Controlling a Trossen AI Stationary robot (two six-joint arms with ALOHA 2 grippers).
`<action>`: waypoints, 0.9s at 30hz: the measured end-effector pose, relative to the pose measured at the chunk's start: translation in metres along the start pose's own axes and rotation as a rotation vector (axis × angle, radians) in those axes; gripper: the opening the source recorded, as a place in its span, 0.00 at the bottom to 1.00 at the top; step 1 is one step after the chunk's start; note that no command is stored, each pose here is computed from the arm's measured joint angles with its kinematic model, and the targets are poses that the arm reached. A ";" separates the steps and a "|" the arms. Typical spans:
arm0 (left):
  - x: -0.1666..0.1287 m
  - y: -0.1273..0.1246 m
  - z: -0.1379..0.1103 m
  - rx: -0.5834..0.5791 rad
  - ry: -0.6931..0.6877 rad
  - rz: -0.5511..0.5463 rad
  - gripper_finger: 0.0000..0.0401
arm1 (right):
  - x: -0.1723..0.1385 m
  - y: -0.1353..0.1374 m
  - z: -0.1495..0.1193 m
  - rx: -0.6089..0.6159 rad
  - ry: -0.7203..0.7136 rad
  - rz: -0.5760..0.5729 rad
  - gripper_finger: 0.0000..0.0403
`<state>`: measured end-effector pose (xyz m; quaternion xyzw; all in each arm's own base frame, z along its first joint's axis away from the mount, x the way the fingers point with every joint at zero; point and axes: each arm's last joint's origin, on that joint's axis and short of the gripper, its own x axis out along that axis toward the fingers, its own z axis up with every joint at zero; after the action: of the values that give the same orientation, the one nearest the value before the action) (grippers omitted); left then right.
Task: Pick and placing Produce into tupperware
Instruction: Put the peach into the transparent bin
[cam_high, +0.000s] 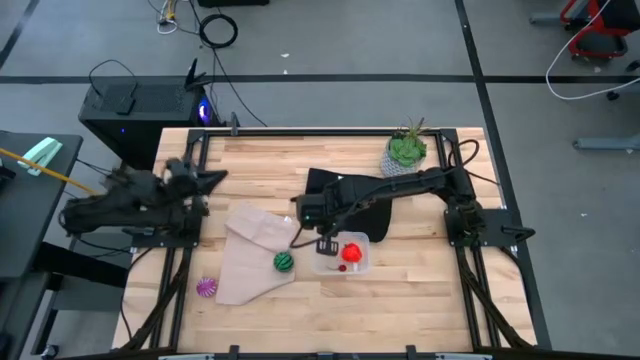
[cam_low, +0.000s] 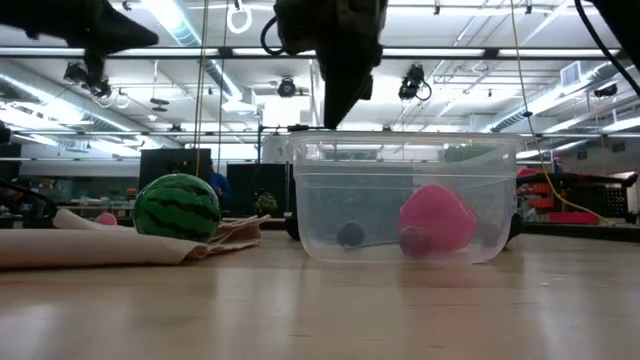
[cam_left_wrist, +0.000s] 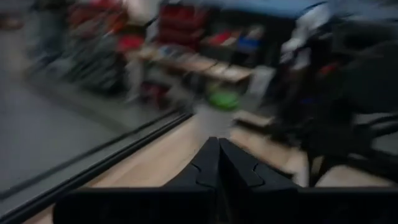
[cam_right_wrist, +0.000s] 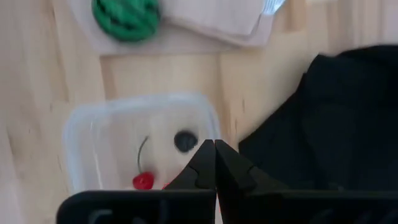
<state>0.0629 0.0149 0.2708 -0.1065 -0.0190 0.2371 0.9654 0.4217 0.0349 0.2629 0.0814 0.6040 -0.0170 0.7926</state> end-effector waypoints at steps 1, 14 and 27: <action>-0.003 0.001 0.010 -0.007 0.031 0.037 0.05 | 0.000 -0.003 0.002 0.007 -0.016 0.002 0.01; 0.037 -0.019 0.108 0.260 0.529 0.328 0.22 | -0.002 -0.016 0.016 0.022 -0.134 0.013 0.02; 0.046 0.038 0.088 -0.131 0.374 0.705 0.20 | -0.001 -0.003 0.016 0.044 -0.167 -0.045 0.02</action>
<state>0.0790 0.0864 0.3478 -0.2093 0.1797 0.5286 0.8028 0.4358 0.0296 0.2679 0.0833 0.5369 -0.0548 0.8377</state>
